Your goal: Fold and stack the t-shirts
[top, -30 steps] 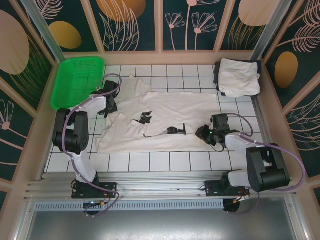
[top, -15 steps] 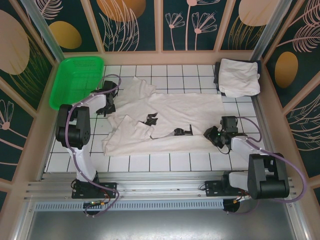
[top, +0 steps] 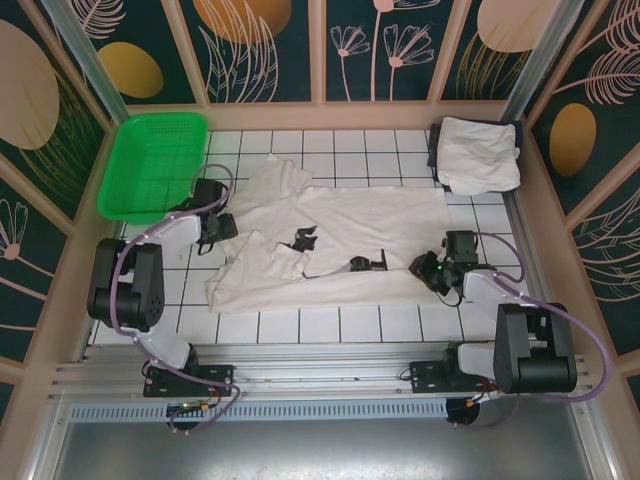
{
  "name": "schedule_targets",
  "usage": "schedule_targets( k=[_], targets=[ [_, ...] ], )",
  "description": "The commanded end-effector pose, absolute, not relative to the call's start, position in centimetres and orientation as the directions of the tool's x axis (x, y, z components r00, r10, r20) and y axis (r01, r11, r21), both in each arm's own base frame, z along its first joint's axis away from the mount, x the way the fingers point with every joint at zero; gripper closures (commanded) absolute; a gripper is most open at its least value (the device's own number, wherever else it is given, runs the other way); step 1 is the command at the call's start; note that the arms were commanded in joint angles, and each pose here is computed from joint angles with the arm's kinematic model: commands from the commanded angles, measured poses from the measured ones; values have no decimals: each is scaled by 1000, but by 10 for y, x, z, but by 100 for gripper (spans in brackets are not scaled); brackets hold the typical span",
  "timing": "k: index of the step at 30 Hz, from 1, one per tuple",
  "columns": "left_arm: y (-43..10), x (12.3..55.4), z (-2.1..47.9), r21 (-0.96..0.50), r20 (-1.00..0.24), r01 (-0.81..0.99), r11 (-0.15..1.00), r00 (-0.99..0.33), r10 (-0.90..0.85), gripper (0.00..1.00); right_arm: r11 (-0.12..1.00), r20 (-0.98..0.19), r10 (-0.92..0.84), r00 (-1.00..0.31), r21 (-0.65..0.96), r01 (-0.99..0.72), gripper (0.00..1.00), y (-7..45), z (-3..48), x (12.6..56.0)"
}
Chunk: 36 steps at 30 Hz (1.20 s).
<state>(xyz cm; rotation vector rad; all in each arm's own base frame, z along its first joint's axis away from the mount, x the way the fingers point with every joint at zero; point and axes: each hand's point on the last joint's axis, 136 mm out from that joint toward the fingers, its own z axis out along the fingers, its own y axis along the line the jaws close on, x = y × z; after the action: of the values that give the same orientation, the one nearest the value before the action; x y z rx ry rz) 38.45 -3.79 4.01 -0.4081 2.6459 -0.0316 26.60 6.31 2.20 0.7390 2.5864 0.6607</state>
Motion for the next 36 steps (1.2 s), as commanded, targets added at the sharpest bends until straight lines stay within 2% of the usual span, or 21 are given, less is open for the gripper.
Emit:
schedule_targets(
  k=[1,3,6,15,17,19,21,22,24,27,30,36],
  targets=[
    [-38,392,28,-92,-445,-271,958,-849,-284,71,769,-219,557,-801,499,399,68,57,21,263],
    [-33,394,31,-64,-457,-282,957,-845,-279,86,765,-226,571,-789,497,411,68,52,21,263],
    [-19,391,29,14,-449,-313,950,-850,-274,100,748,-215,590,-778,508,427,68,47,18,260],
    [3,392,26,120,-439,-364,924,-854,-280,100,750,-206,589,-781,498,434,68,42,13,255],
    [10,392,29,156,-439,-375,914,-855,-276,97,748,-207,592,-778,499,437,68,40,12,254],
    [11,396,33,156,-450,-375,914,-850,-272,89,748,-209,593,-777,500,436,68,39,12,253],
    [8,400,38,134,-458,-374,918,-845,-278,64,746,-208,593,-778,505,433,68,39,13,254],
    [5,401,41,118,-457,-373,920,-843,-283,63,745,-207,592,-779,509,431,68,40,14,254],
    [1,396,51,79,-462,-372,925,-836,-297,53,741,-209,594,-777,518,427,68,41,16,255],
    [-10,379,74,-26,-485,-375,926,-806,-340,49,739,-217,594,-775,528,419,68,42,19,257],
    [-38,350,75,-188,-458,-317,930,-809,-368,49,737,-220,596,-773,533,416,68,42,20,259],
    [-81,313,55,-384,-391,-261,886,-823,-412,54,737,-217,591,-777,536,411,68,43,18,266]
  ],
)
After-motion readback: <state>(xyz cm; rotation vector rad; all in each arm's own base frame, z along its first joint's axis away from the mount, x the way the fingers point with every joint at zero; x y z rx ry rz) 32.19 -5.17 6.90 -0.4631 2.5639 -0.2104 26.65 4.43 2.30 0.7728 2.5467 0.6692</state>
